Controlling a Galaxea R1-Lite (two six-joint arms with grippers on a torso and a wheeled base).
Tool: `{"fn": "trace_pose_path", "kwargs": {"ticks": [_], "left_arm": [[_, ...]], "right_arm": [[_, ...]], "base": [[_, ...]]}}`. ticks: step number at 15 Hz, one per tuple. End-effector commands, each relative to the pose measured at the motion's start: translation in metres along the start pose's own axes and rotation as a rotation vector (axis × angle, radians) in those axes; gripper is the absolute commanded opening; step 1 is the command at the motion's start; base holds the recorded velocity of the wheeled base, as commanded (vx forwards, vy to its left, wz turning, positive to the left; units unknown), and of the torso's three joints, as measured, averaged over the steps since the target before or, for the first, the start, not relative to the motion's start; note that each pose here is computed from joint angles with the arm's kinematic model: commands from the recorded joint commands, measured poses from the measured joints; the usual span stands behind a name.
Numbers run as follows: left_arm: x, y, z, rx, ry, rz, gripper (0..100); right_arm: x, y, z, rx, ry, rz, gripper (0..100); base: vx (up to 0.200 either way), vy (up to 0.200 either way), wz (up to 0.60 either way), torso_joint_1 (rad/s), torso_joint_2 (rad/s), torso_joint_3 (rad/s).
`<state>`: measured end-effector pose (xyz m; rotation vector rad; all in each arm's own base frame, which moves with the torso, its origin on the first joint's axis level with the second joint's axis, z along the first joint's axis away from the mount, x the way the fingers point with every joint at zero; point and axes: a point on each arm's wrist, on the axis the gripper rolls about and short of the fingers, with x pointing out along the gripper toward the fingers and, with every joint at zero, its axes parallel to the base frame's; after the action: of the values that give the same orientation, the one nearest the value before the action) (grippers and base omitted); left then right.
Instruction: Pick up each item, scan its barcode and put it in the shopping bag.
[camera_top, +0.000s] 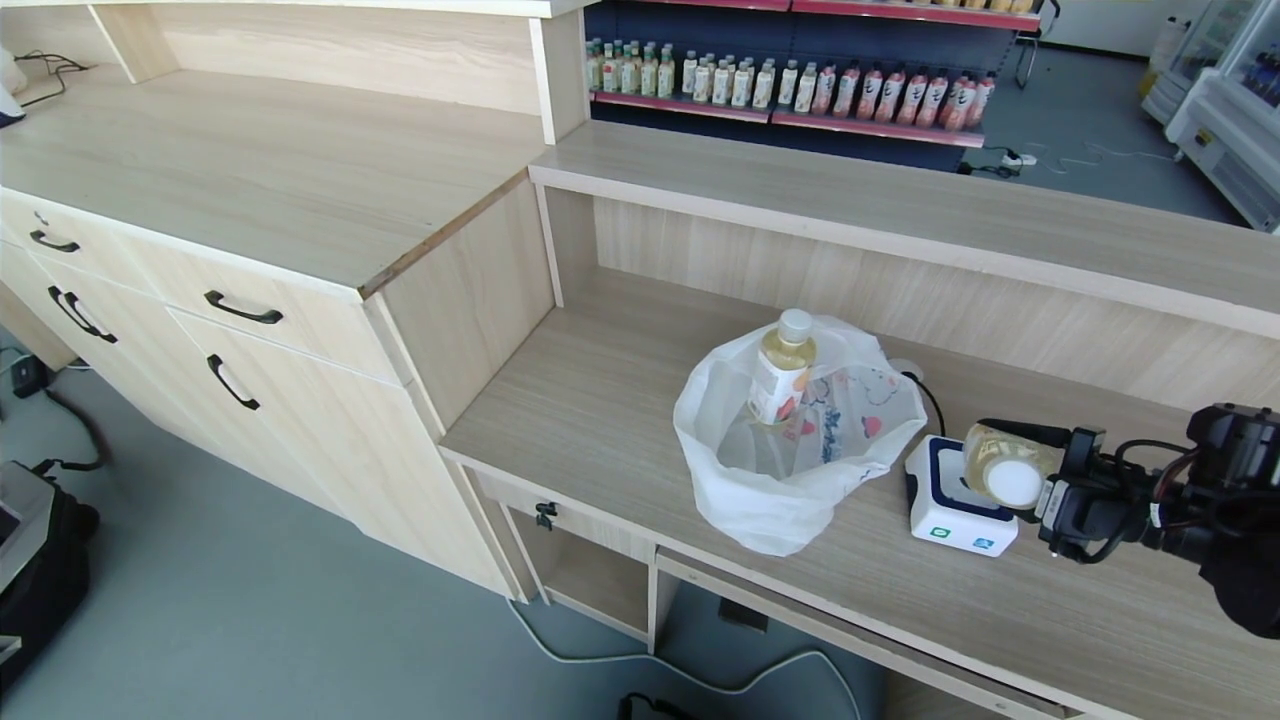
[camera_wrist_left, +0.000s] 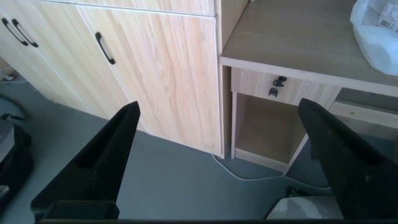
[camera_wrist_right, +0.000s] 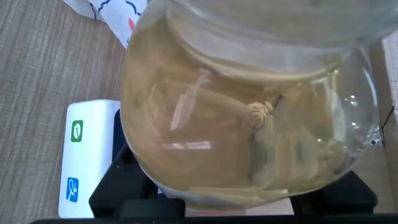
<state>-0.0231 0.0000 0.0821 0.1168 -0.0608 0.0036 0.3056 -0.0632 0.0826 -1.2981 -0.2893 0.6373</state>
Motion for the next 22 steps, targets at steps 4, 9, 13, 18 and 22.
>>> {"fn": "trace_pose_path", "kwargs": {"ticks": [4,9,13,18,22], "left_arm": [[0.0,0.0,0.0,0.0,-0.001,0.0,100],[0.0,0.0,0.0,0.0,-0.001,0.0,100],[0.0,0.0,0.0,0.0,-0.001,0.0,100],[0.0,0.0,0.0,0.0,-0.001,0.0,100],[0.0,0.0,0.0,0.0,-0.001,0.0,100]], "right_arm": [[0.005,0.004,-0.004,-0.009,-0.005,-0.012,0],[0.014,0.004,-0.007,-0.023,-0.02,-0.019,0],[0.016,-0.005,-0.002,-0.017,-0.038,-0.039,0],[-0.09,-0.084,0.09,0.453,0.15,-0.215,0],[-0.131,-0.076,0.113,0.658,0.314,-0.252,0]], "base": [[0.0,0.0,0.0,0.0,0.0,0.0],[0.0,0.0,0.0,0.0,0.0,0.0],[0.0,0.0,0.0,0.0,0.0,0.0],[0.0,0.0,0.0,0.0,0.0,0.0],[0.0,0.0,0.0,0.0,0.0,0.0]]}}
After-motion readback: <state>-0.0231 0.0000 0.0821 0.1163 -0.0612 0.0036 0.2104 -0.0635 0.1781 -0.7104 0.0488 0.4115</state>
